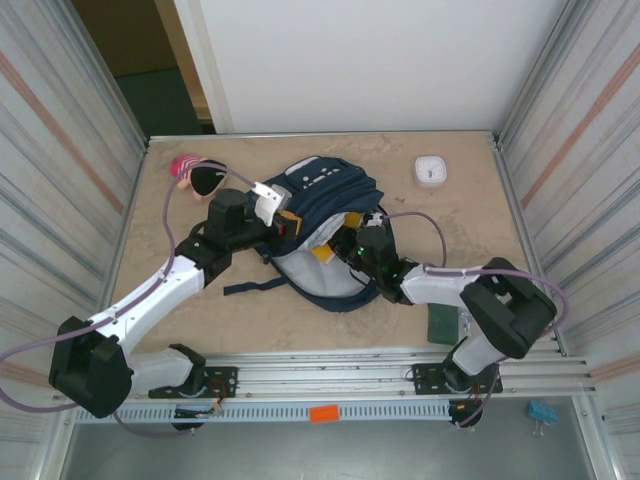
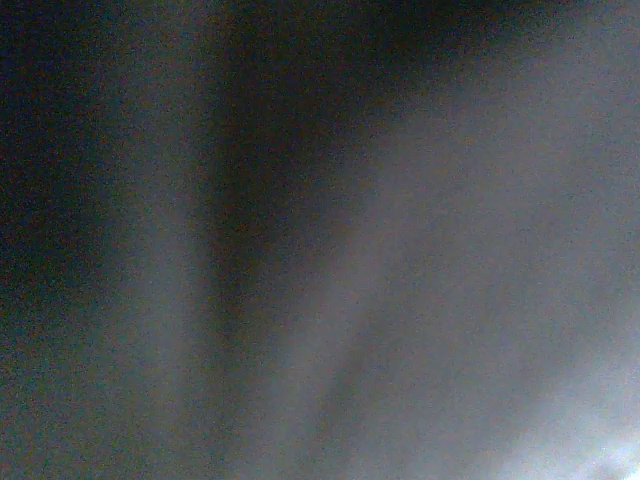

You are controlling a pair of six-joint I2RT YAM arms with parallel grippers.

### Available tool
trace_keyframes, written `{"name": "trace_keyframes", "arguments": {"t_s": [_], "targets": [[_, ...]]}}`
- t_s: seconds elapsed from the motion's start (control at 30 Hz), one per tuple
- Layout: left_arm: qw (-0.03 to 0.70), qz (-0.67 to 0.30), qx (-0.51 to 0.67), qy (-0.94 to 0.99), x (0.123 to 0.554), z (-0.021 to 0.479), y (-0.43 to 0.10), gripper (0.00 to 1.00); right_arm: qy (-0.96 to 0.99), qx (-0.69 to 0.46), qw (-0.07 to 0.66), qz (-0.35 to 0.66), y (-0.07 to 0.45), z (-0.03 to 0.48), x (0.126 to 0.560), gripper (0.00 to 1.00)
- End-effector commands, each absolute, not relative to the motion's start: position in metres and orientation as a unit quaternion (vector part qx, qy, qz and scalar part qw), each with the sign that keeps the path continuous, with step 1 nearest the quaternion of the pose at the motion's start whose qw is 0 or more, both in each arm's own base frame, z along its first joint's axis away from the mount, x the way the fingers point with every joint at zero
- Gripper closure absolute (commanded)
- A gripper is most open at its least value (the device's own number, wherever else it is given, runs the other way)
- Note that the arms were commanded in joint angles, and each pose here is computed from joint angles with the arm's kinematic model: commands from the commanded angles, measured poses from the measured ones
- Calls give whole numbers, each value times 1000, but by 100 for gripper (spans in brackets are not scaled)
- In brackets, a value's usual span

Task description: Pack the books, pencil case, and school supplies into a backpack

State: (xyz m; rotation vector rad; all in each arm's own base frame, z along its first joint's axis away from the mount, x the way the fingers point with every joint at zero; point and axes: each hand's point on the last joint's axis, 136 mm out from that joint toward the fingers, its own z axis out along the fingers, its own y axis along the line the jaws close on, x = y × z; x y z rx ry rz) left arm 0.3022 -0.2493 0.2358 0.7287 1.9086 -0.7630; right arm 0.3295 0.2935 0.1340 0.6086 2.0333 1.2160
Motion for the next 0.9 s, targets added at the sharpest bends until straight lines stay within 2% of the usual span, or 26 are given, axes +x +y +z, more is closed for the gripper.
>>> {"name": "trace_keyframes", "arguments": {"t_s": [0.0, 0.23, 0.47, 0.53, 0.73, 0.87], "targets": [[548, -338, 316, 697, 301, 306, -255, 100, 706, 263, 389, 530, 302, 182, 354, 100], [549, -345, 309, 696, 304, 308, -250, 100, 725, 285, 375, 503, 310, 158, 367, 100], [545, -356, 314, 691, 301, 310, -253, 100, 755, 300, 353, 464, 328, 123, 396, 94], [547, -352, 310, 694, 303, 309, -251, 100, 761, 306, 345, 456, 331, 113, 398, 89], [548, -331, 292, 711, 313, 303, -239, 100, 790, 314, 311, 425, 323, 85, 381, 57], [551, -323, 294, 711, 312, 301, -236, 100, 812, 300, 278, 417, 317, 72, 363, 48]]}}
